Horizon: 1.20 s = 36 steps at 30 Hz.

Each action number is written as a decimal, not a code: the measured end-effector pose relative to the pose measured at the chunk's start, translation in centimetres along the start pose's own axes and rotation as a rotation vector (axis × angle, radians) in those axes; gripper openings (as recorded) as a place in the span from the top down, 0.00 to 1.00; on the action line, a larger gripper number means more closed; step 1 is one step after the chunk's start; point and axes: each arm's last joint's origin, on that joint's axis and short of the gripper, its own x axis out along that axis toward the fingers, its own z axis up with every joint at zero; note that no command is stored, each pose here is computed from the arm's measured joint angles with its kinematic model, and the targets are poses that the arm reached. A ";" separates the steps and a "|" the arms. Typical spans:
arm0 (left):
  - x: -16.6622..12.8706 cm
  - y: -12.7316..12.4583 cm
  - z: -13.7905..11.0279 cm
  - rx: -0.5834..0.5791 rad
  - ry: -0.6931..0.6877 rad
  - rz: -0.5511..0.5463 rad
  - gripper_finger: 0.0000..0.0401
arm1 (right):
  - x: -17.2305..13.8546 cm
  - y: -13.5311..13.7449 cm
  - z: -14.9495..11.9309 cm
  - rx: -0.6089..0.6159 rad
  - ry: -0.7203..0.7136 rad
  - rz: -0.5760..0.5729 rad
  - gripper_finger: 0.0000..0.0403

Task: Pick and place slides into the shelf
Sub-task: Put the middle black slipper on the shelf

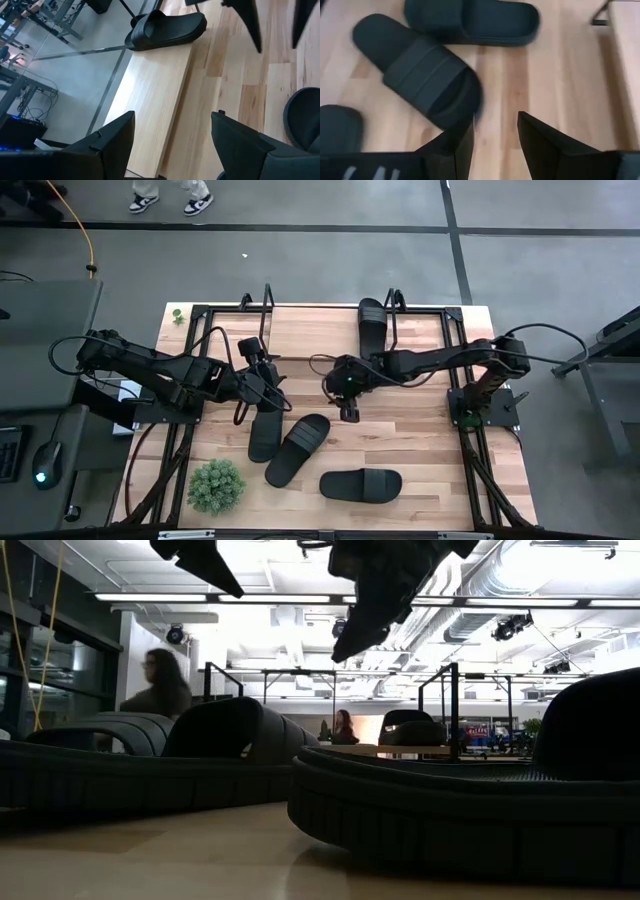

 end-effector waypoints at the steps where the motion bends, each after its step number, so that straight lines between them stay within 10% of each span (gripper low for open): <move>1: 0.0 0.0 0.0 0.000 0.000 0.000 0.39 | 0.1 0.0 -0.1 0.001 0.004 0.009 0.65; 18: 0.0 0.0 -0.2 0.010 0.017 0.001 0.39 | 3.6 -2.7 -4.8 0.222 -0.181 0.333 0.65; 36: 0.0 0.0 -0.2 0.008 0.015 0.001 0.39 | 6.0 0.2 -6.3 0.306 -0.212 0.322 0.65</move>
